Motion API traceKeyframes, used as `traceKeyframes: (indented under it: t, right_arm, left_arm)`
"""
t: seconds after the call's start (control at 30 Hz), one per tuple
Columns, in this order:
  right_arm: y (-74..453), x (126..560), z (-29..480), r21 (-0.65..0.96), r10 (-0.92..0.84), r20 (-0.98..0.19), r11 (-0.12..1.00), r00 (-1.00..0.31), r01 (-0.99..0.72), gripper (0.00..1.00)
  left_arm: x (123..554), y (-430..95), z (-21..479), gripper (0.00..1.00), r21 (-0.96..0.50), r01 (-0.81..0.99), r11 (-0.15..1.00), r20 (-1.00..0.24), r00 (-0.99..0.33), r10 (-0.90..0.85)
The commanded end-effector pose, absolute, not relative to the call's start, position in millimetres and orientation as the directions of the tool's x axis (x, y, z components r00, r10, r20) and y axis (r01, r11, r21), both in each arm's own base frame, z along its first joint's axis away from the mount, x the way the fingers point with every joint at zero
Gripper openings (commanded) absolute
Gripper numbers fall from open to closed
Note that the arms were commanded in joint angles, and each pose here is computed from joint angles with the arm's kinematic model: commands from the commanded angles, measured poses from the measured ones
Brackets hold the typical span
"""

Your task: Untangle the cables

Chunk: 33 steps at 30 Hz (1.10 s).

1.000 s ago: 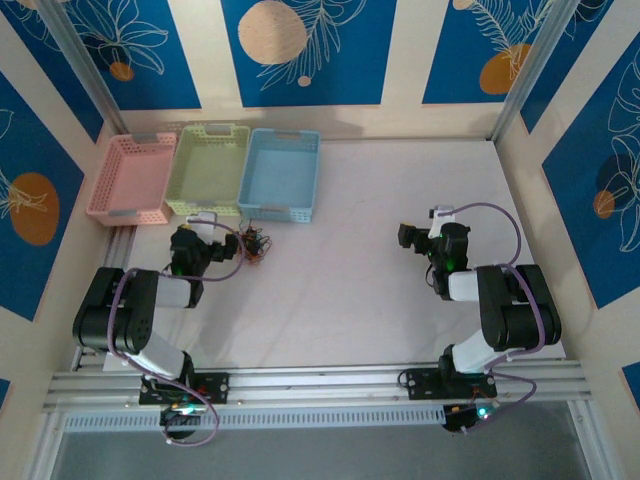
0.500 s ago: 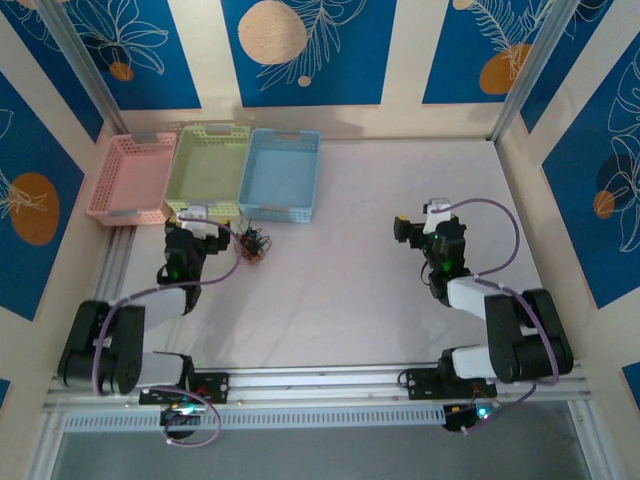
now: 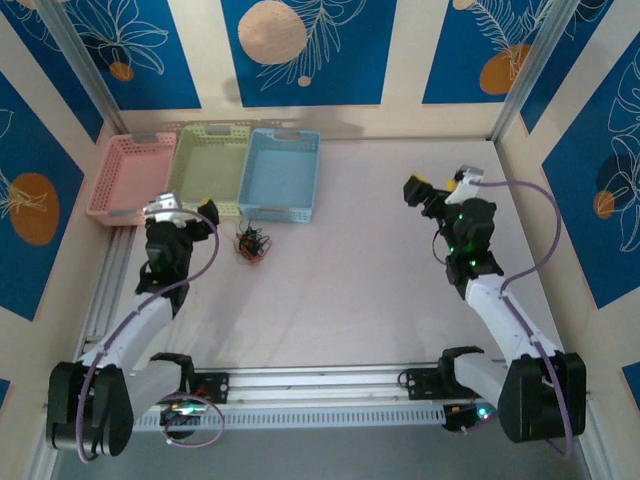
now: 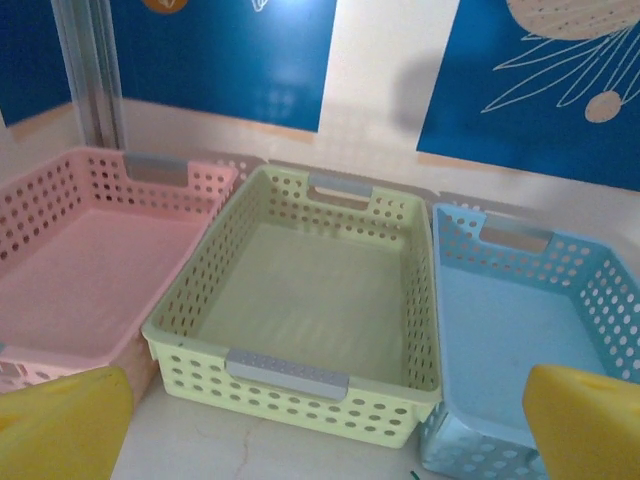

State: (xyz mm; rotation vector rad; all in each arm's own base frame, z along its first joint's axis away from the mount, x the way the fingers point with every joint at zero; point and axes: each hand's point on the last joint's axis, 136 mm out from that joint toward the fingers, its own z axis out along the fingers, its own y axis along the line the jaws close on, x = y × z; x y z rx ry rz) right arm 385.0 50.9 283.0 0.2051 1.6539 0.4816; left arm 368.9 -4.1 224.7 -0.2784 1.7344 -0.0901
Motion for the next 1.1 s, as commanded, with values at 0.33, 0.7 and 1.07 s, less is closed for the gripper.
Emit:
traceKeyframes:
  t: [0.33,0.7,1.07]
  right_arm:
    - [115.3,410.1,186.3,0.379,0.291,-0.874,0.91,-0.39,-0.17,0.98]
    - [112.4,410.5,158.1,0.457,0.351,-0.788,0.884,-0.505,-0.097,0.98]
    - [114.8,411.7,158.0,0.472,0.357,-0.779,0.875,-0.515,-0.107,0.97]
  left_arm:
    - [420.0,49.5,184.4,0.92,-0.374,-0.378,0.847,-0.708,-0.474,-0.524]
    - [493.6,88.6,154.8,0.83,-0.23,-0.464,0.855,-0.645,-0.586,-0.491]
    - [547.1,107.1,126.9,0.82,-0.038,-0.313,0.949,-0.563,-0.778,-0.279]
